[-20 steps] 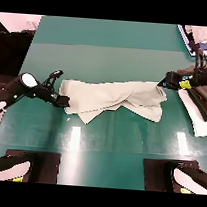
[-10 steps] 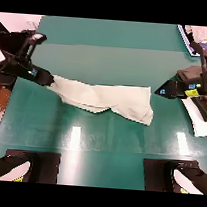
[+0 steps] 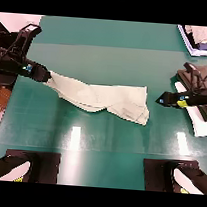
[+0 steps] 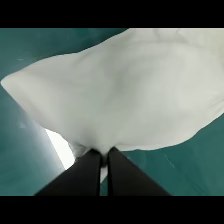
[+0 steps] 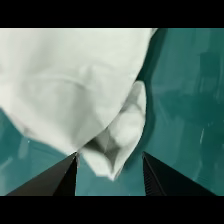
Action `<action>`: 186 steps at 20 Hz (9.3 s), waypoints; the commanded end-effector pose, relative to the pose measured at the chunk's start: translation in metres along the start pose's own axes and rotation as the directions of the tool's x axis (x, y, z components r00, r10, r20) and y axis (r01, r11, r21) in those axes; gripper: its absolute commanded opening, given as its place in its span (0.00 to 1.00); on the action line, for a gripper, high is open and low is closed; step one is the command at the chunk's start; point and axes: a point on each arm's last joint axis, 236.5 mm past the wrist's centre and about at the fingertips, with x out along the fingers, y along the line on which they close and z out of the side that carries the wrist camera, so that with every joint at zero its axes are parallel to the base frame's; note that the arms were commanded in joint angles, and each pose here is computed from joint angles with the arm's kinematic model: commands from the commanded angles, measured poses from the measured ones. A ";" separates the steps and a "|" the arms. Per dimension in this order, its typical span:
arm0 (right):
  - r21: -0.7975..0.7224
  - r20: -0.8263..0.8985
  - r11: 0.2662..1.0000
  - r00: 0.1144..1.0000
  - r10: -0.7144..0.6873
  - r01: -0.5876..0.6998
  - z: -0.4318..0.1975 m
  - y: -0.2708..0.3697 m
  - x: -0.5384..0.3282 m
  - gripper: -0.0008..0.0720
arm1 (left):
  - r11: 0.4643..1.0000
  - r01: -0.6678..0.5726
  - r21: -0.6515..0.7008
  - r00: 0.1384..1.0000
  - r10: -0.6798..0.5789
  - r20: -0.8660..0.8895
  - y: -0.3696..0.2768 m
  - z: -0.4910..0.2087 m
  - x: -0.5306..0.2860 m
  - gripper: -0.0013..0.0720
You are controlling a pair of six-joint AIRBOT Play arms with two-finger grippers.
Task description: Fold the shirts.
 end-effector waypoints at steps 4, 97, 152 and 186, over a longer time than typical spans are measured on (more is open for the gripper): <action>0.117 -0.058 0.992 0.997 0.058 -0.051 0.022 -0.024 0.084 0.62 | 1.000 0.002 -0.026 1.000 -0.002 0.003 0.000 0.001 -0.001 0.06; -0.178 -0.030 0.973 0.989 0.145 -0.148 0.129 0.072 -0.083 0.60 | 0.953 0.234 -0.190 0.957 -0.261 -0.129 0.085 -0.040 0.197 0.46; 0.282 -0.029 0.953 0.992 0.124 -0.111 -0.040 -0.054 0.029 0.03 | 0.973 0.069 -0.221 0.993 -0.047 0.106 0.038 0.048 0.003 0.05; 0.025 0.056 0.998 0.996 -0.064 0.062 0.135 -0.001 -0.115 0.03 | 0.958 -0.067 -0.278 0.986 0.106 0.129 0.074 0.052 0.002 0.05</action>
